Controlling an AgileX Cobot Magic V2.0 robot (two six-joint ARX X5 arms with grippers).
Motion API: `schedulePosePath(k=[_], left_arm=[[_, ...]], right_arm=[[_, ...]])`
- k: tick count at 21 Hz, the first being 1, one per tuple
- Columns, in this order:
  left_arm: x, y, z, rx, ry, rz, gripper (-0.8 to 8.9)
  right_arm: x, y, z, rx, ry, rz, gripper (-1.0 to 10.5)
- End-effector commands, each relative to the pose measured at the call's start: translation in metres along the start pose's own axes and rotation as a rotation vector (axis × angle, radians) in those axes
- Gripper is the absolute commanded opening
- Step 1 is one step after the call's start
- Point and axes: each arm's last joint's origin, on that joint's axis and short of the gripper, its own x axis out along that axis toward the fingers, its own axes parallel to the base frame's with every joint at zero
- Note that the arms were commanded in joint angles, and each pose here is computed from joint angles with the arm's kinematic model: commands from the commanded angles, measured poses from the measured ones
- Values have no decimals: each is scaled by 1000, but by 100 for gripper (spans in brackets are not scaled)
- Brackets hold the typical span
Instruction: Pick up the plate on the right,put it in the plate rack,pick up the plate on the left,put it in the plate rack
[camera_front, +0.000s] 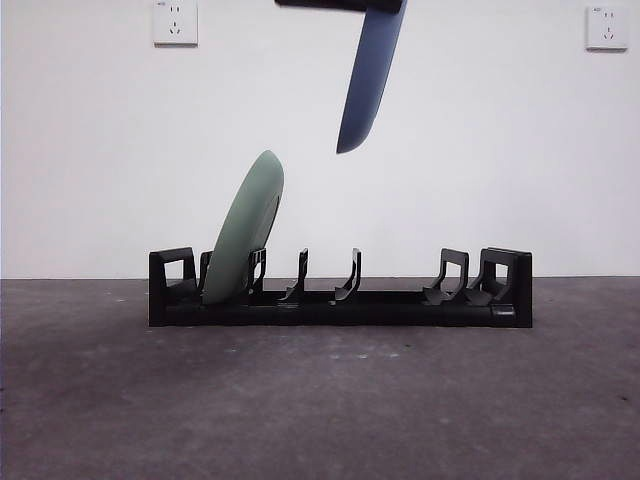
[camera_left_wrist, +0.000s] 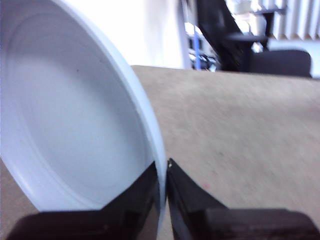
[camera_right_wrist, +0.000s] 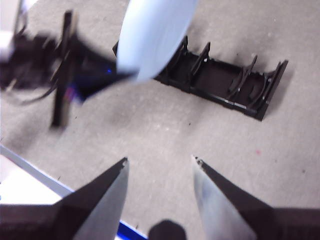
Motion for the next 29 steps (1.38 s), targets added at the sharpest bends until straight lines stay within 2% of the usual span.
schedulePosePath(k=[1,5,12,17,22,29], left_arm=[[12,10,-7,-81,-28,29,-7],[34,28,-31,-145,-11,53,-7],[58,53,-68,-171,40,81,-7],[68,66,-92,-192,89,95,-7],[77,67,-111,-207,140,94,-7],[80,67,-118,-210,168,98,-4]], right_arm=[[6,-1,-11,28,57,14,220],[24,-3,-31,59,145,66,220],[59,-9,-56,85,290,58,220],[73,-10,-58,95,279,119,220],[78,-10,-58,97,266,130,219],[78,-10,-58,90,262,131,219]])
